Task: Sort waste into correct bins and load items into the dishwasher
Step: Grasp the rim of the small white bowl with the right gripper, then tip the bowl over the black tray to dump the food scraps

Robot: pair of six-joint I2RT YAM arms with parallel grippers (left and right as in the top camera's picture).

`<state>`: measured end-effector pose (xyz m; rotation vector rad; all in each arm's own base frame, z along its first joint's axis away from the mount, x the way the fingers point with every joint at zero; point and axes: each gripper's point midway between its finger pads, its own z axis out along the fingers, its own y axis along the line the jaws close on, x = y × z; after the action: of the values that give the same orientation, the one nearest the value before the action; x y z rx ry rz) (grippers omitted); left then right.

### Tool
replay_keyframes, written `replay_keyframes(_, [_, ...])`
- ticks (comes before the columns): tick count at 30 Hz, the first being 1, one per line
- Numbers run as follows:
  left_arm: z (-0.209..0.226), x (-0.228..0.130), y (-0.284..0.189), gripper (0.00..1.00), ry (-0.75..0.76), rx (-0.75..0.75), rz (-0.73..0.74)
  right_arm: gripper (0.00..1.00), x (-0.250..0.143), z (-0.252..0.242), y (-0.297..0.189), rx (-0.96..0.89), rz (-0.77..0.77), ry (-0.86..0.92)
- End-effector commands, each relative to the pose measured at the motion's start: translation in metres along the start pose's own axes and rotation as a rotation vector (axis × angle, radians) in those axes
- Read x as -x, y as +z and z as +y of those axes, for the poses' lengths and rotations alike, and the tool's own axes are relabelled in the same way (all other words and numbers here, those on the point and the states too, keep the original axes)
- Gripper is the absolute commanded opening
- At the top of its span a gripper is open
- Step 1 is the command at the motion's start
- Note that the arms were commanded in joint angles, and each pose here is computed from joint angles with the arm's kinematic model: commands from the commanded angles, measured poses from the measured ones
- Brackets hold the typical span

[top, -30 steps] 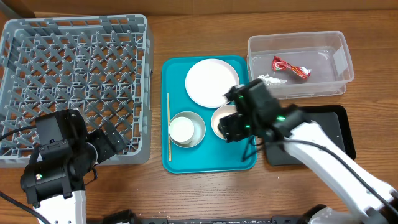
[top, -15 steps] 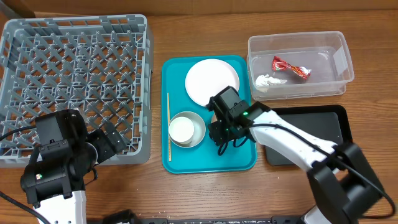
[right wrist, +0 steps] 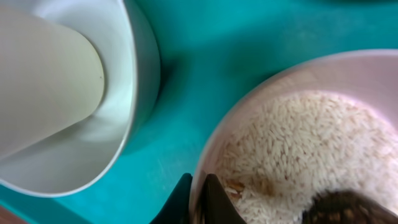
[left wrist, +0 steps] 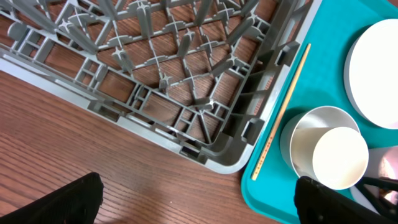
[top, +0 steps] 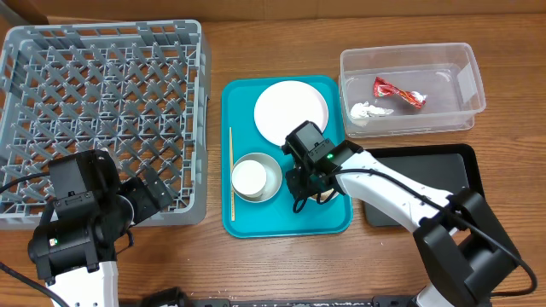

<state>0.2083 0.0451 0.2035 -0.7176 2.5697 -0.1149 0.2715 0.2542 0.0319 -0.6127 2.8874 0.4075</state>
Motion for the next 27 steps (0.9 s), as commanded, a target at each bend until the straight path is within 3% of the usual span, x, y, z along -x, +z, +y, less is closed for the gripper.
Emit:
replay_keyframes(1, [-0.001, 0.003, -0.005, 1.0, -0.013, -0.009, -0.012, 0.04, -0.005, 0.003, 0.002, 0.007, 0.042, 0.039])
replay_keyframes(10, [-0.001, 0.003, -0.005, 1.0, -0.012, -0.008, -0.012, 0.04, 0.03, 0.013, -0.063, -0.005, -0.072, 0.062])
replay_keyframes(15, [-0.001, 0.003, -0.005, 1.0, -0.012, -0.008, -0.012, 0.04, 0.051, -0.013, -0.109, 0.025, -0.198, 0.239])
replay_keyframes(27, [-0.001, 0.003, -0.005, 1.0, -0.012, -0.009, -0.013, 0.04, 0.04, -0.073, -0.144, 0.53, -0.175, 0.476])
